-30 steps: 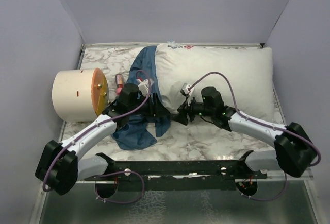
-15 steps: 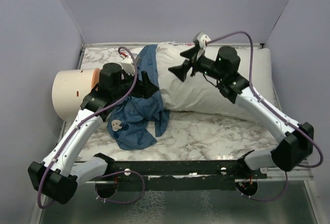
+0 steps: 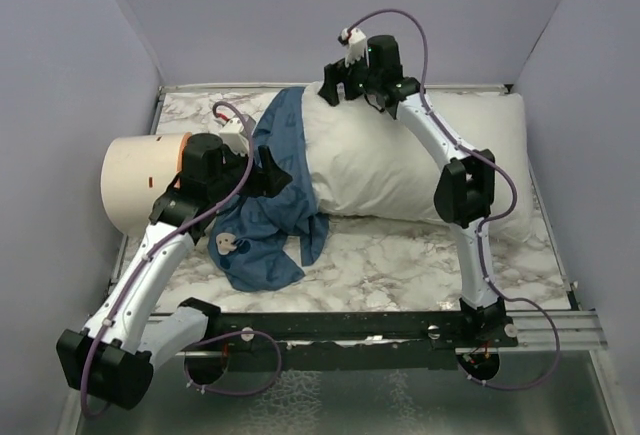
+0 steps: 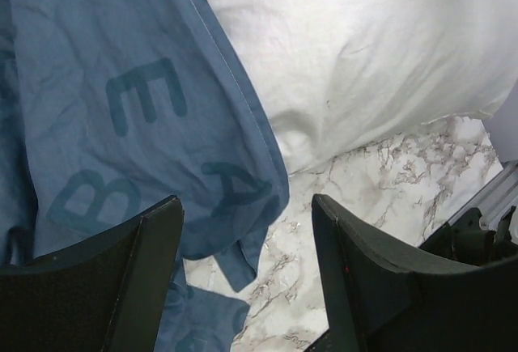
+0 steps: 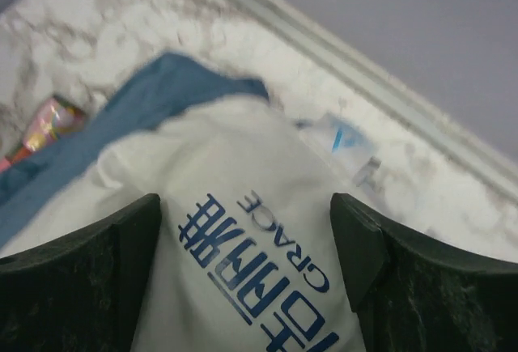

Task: Put the pillow into the pillowcase
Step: Stuff the pillow into the pillowcase.

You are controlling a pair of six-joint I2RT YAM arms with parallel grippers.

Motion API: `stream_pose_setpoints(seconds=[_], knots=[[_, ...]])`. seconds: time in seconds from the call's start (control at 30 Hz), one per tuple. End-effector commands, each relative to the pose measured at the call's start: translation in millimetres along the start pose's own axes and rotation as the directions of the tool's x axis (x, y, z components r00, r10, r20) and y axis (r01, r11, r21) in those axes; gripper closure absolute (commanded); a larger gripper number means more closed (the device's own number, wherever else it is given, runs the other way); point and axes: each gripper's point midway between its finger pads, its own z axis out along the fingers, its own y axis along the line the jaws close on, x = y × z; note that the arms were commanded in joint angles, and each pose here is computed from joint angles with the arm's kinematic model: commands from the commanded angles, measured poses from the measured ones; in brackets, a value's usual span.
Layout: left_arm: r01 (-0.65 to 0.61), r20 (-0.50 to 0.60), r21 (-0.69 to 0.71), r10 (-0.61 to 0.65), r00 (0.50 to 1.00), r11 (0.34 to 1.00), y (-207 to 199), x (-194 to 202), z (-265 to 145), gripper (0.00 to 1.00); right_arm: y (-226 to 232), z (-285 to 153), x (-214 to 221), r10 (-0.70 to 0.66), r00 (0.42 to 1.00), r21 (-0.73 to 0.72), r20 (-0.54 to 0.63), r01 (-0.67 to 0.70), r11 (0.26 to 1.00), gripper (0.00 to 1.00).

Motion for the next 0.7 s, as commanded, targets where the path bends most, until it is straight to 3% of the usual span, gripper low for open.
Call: stream_pose_setpoints(seconds=[0.0, 0.07, 0.17, 0.23, 0.47, 0.67], knots=[[0.004, 0.08, -0.016, -0.003, 0.997, 1.0, 0, -5, -19, 0.32, 9, -11, 73, 0.03, 0.981, -0.02, -0.192, -0.035, 0.999, 0.26], [0.011, 0.09, -0.02, -0.009, 0.996, 1.0, 1, -6, -22, 0.32, 20, -23, 98, 0.041, 0.977, -0.047, -0.209, -0.052, 0.998, 0.45], [0.018, 0.105, -0.013, -0.017, 0.994, 1.0, -2, -12, -21, 0.33, 38, -46, 98, 0.033, 0.986, -0.091, -0.161, -0.048, 0.995, 0.82], [0.017, 0.123, 0.001, -0.017, 0.992, 1.0, -6, -21, -20, 0.33, 48, -60, 85, 0.022, 0.997, -0.102, -0.074, -0.029, 0.994, 0.95], [0.023, 0.159, 0.014, -0.025, 0.987, 1.0, -7, -51, 2, 0.34, 78, -95, 82, 0.017, 0.998, -0.094, 0.064, -0.011, 0.996, 0.99], [0.103, 0.151, -0.092, -0.089, 0.985, 0.99, 17, -72, 35, 0.38, 101, -96, 103, 0.025, 0.998, -0.103, 0.065, -0.018, 0.995, 0.99]])
